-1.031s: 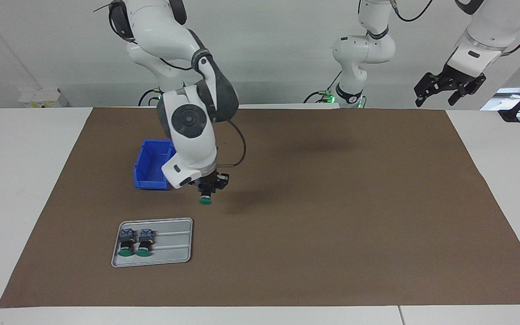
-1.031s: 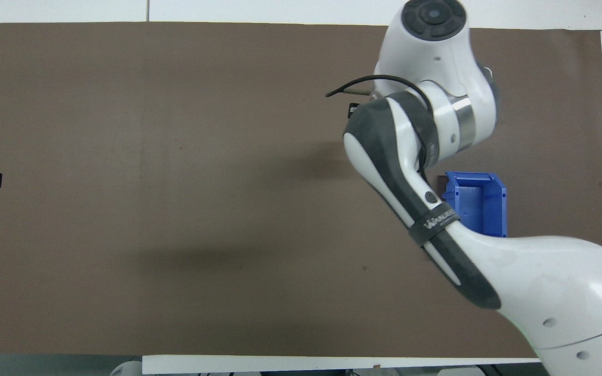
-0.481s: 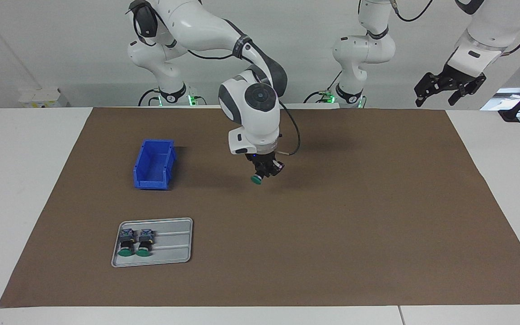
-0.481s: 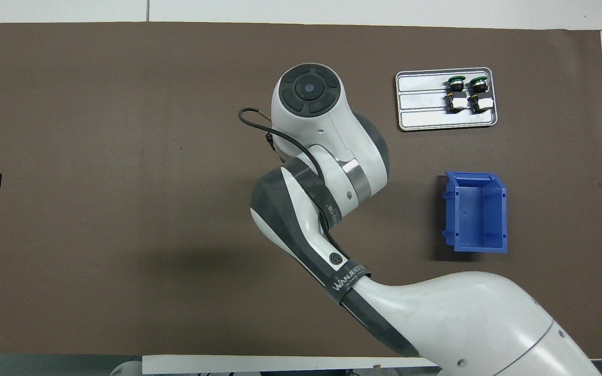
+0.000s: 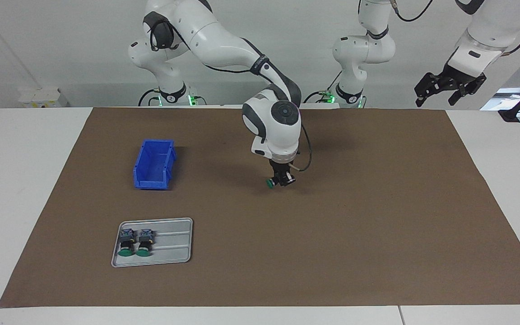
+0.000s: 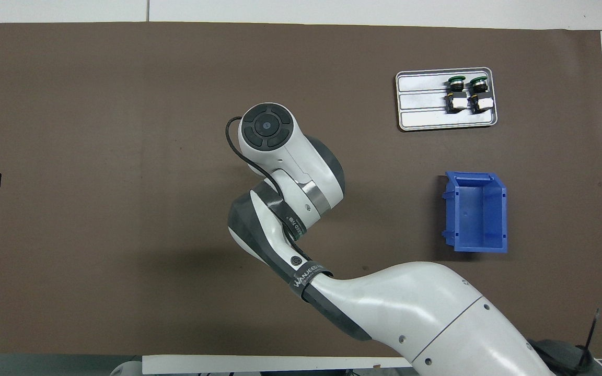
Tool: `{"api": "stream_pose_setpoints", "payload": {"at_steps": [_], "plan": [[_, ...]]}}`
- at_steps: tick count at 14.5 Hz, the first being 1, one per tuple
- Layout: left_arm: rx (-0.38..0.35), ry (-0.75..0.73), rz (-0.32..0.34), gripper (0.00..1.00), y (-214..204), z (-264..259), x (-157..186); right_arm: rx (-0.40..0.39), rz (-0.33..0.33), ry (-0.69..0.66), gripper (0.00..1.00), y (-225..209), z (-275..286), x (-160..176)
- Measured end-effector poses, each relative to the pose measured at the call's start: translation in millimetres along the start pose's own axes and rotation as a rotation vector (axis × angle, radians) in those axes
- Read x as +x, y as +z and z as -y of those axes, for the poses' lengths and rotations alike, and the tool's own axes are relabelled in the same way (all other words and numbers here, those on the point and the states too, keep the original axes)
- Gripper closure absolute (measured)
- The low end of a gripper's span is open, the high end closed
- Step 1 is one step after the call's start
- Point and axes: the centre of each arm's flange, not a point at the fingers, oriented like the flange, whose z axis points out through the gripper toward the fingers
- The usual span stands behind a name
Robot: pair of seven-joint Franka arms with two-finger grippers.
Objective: Place and press button with both arms
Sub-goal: 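Carry the item to the table center and set it down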
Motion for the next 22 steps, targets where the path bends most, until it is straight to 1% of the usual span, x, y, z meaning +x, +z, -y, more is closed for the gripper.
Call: {"api": "stream_pose_setpoints", "payload": {"at_steps": [1,4,7,9,13,15,16,19,21,22], "plan": [[0.000,-0.003,0.000,0.00,0.0,1.6,0.0,-0.001,-0.003,0.053,0.58,4.8,0.9,3.2],[-0.001,-0.022,0.000,0.00,0.1,5.4,-0.1,-0.005,-0.006,0.132,0.58,20.0,-1.7,9.1],[-0.001,-0.035,0.000,0.00,0.1,5.7,-0.1,-0.030,-0.017,0.185,0.58,32.2,-4.8,19.2],[-0.001,-0.035,0.000,0.00,0.2,5.7,-0.1,-0.037,-0.021,0.210,0.58,35.2,-6.3,20.1],[-0.001,-0.035,0.000,0.00,0.2,5.7,-0.1,-0.017,-0.012,0.285,0.58,34.2,-5.6,15.4],[-0.001,-0.035,0.001,0.00,0.3,5.7,-0.1,0.000,-0.002,0.298,0.58,32.5,-4.4,12.8],[-0.001,-0.035,0.001,0.00,0.3,5.7,-0.1,0.008,0.002,0.292,0.56,31.0,-3.9,11.3],[-0.001,-0.035,0.001,0.00,0.3,5.7,-0.1,0.028,0.008,0.237,0.25,19.3,-4.6,4.7],[-0.001,-0.035,0.001,0.00,0.3,5.7,-0.1,0.057,0.018,0.227,0.05,-1.0,-1.5,9.9],[-0.001,-0.036,0.001,0.00,0.3,5.7,-0.1,0.077,0.023,0.220,0.02,-17.4,0.1,15.9]]}}
